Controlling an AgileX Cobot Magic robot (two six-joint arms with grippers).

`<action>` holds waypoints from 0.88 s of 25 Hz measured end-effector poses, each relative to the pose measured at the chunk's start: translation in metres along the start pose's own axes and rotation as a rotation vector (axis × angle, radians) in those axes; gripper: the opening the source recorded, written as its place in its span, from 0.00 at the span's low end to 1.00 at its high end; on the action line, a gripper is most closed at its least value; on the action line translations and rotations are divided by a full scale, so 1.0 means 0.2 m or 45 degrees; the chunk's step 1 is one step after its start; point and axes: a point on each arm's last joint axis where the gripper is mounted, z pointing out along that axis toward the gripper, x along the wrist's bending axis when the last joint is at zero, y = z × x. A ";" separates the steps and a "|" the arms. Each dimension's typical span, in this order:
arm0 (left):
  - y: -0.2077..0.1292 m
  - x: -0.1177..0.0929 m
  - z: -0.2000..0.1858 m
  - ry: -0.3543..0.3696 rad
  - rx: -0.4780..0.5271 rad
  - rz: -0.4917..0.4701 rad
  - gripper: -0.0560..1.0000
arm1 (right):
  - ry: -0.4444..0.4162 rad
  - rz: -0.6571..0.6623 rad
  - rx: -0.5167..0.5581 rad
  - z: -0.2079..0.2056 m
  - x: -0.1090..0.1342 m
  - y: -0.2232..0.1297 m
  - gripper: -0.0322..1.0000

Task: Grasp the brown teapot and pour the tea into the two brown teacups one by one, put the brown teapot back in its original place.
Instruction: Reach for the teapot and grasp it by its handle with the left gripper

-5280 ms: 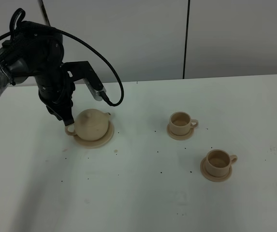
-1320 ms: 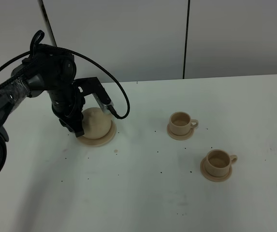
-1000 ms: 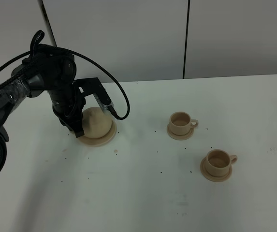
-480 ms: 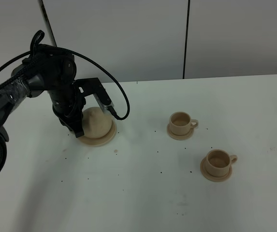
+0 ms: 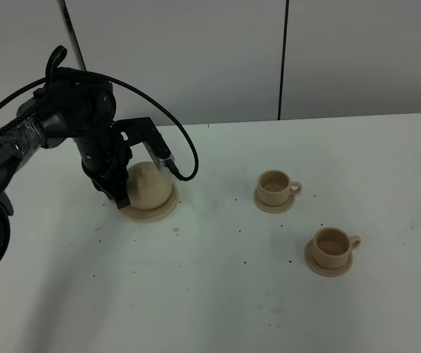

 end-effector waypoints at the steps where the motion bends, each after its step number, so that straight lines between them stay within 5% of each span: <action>1: 0.00 0.00 0.00 0.001 -0.003 0.000 0.22 | 0.000 0.000 0.000 0.00 0.00 0.00 0.40; 22: -0.04 0.01 -0.02 -0.054 -0.012 -0.046 0.22 | 0.000 0.000 0.000 0.00 0.00 0.00 0.40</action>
